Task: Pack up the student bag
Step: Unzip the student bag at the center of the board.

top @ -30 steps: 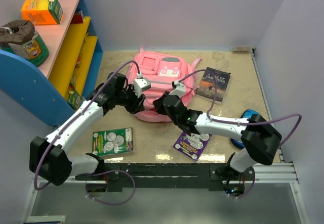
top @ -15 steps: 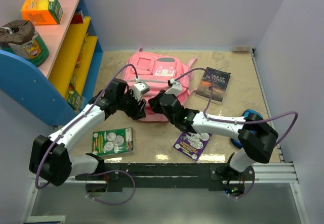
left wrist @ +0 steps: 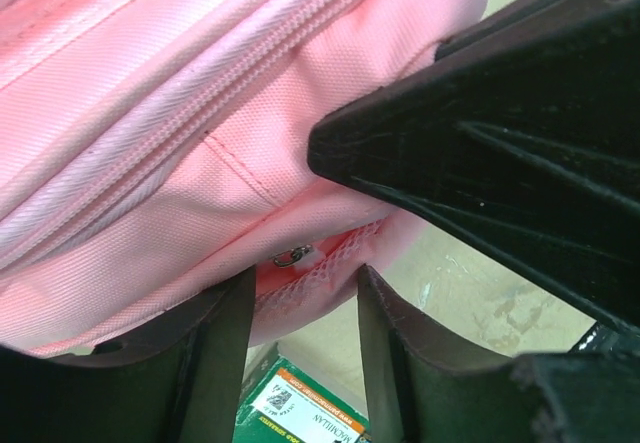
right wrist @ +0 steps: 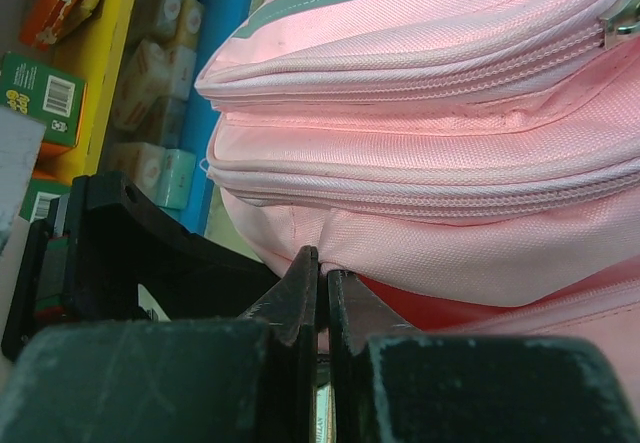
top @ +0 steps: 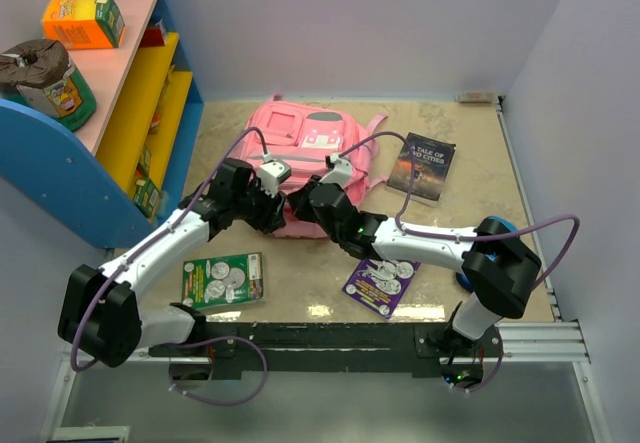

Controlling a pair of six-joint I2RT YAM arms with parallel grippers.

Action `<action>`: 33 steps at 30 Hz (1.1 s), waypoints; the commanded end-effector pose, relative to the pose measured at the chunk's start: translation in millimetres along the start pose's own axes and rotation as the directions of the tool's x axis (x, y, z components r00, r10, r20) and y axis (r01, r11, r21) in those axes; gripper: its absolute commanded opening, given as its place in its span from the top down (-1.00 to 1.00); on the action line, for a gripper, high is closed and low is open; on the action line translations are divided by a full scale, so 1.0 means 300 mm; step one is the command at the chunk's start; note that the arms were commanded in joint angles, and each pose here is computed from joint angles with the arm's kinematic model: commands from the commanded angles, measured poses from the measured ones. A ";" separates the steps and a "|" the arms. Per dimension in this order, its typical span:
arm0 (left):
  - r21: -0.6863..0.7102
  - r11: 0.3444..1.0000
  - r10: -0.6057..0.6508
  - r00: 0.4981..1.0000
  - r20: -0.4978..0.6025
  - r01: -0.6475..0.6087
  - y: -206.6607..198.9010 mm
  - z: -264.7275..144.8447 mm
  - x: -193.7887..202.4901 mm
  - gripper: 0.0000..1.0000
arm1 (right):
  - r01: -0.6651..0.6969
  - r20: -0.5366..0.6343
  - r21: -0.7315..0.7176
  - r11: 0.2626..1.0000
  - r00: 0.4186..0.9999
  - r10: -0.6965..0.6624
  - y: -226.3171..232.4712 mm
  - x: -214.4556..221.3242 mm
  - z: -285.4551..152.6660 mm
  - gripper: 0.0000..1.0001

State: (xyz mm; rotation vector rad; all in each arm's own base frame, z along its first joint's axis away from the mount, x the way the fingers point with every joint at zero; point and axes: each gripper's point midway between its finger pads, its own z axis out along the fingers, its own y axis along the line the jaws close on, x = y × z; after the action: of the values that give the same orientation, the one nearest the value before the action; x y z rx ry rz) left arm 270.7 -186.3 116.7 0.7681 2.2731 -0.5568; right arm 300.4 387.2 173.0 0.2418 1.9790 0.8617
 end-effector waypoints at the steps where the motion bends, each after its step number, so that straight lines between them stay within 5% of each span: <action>1: -0.102 0.995 0.017 0.991 0.135 -0.003 0.053 -0.032 -0.121 0.04 | -0.088 0.066 -0.197 0.976 0.992 0.103 0.218 -0.122 -0.058 1.00; 14: -0.061 0.995 -0.072 0.988 0.139 0.081 0.038 -0.026 -0.126 -0.16 | -0.075 0.056 -0.213 0.974 0.994 0.089 0.233 -0.103 -0.073 1.00; 33: -0.162 0.977 -0.117 0.986 0.123 0.136 0.114 0.002 -0.107 0.27 | -0.044 0.021 -0.274 0.961 0.998 0.052 0.317 -0.045 -0.141 1.00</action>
State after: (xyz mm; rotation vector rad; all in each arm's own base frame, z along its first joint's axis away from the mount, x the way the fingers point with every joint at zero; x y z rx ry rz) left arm 283.1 -179.1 118.4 0.5715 2.3163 -0.5163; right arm 289.7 395.7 176.0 0.2001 1.9648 0.8622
